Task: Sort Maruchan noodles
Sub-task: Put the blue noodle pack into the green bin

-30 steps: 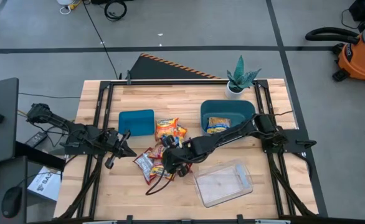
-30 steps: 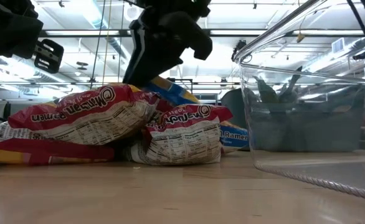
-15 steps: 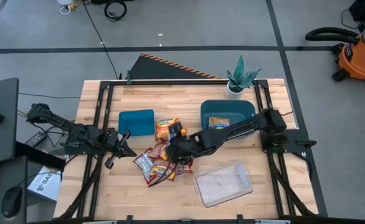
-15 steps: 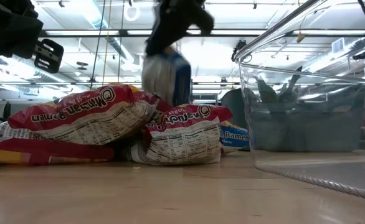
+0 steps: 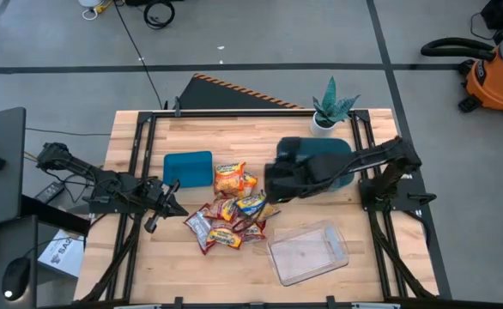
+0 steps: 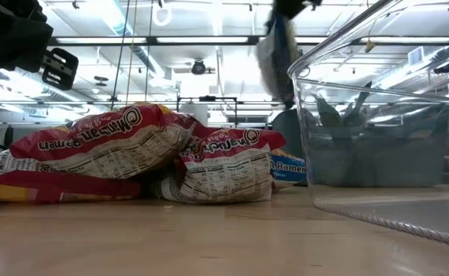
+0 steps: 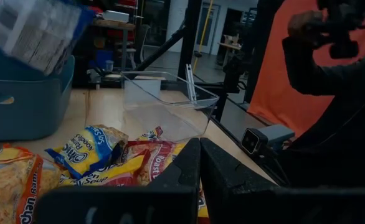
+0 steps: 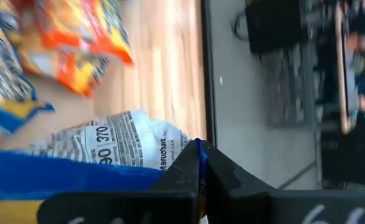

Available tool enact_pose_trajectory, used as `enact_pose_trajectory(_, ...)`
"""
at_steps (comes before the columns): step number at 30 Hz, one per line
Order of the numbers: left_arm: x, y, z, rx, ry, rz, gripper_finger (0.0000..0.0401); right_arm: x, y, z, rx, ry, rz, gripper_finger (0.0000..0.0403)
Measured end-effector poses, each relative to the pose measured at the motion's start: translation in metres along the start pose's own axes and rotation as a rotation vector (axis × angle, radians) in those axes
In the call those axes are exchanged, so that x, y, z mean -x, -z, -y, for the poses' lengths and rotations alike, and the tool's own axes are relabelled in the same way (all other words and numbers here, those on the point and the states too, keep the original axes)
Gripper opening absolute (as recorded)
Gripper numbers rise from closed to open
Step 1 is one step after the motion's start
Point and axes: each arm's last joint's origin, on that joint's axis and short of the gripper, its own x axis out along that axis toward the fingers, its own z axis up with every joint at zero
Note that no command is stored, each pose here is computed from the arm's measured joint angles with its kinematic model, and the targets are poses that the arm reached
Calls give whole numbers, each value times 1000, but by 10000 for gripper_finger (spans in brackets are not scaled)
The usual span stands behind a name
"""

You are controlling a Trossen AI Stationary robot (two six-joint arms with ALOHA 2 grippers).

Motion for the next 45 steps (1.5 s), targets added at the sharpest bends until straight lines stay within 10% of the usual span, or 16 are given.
enact_pose_trajectory(12,0,0,0,0,-1,0,14,24,51,31,-165,-23,-120,10)
enact_pose_trajectory(27,0,0,0,0,0,-1,14,-29,141,19,-341,-82,-340,13)
enact_pose_trajectory(45,0,0,0,0,0,0,14,-68,99,34,-456,-305,-53,120)
